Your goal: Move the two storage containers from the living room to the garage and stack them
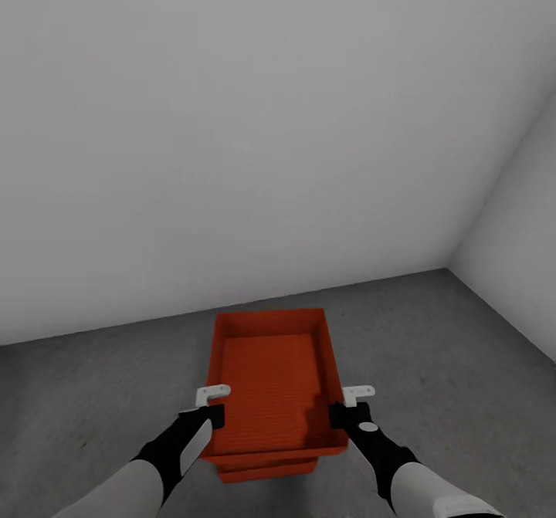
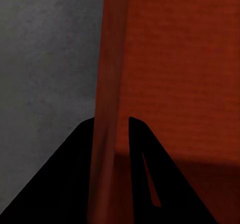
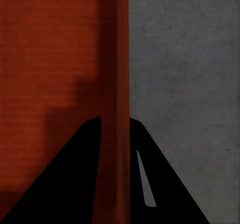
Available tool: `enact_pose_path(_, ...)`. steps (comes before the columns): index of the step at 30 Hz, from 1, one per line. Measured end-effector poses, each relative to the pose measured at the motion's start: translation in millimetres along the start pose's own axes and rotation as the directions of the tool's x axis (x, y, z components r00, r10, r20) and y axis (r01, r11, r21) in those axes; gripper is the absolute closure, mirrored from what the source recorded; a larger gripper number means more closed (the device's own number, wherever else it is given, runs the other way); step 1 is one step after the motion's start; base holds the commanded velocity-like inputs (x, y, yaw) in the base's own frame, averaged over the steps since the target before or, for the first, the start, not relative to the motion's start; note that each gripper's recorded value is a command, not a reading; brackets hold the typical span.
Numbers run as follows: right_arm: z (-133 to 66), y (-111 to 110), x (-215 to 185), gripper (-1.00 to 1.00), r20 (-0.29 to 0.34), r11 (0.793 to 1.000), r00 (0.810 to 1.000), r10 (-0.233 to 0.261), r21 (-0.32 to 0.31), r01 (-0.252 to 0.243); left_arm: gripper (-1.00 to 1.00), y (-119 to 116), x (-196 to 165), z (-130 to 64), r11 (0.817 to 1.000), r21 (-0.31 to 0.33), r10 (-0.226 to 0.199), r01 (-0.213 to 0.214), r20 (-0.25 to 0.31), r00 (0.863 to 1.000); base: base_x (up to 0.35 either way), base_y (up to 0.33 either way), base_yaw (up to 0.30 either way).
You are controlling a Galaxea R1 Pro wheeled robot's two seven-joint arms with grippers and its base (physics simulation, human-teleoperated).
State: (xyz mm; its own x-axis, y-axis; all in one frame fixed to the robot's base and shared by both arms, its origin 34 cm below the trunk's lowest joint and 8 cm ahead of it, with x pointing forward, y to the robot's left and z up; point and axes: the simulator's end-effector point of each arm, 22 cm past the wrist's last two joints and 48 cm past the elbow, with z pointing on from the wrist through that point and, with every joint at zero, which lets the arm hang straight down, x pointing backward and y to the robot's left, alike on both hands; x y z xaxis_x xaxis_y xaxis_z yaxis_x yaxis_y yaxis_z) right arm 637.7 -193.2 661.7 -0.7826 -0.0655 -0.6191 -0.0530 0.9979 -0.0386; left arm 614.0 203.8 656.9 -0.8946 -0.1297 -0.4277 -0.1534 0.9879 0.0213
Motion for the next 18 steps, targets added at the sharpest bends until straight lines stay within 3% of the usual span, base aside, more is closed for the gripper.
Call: enact_pose_path(18,0.0,-0.5,0.2,1.00,0.000,1.000,1.000,0.000,-0.001,0.000,1.00,-0.4,0.4,0.0,1.000,0.000,-0.001,0.001,0.000,1.000,0.000,0.000,-0.001)
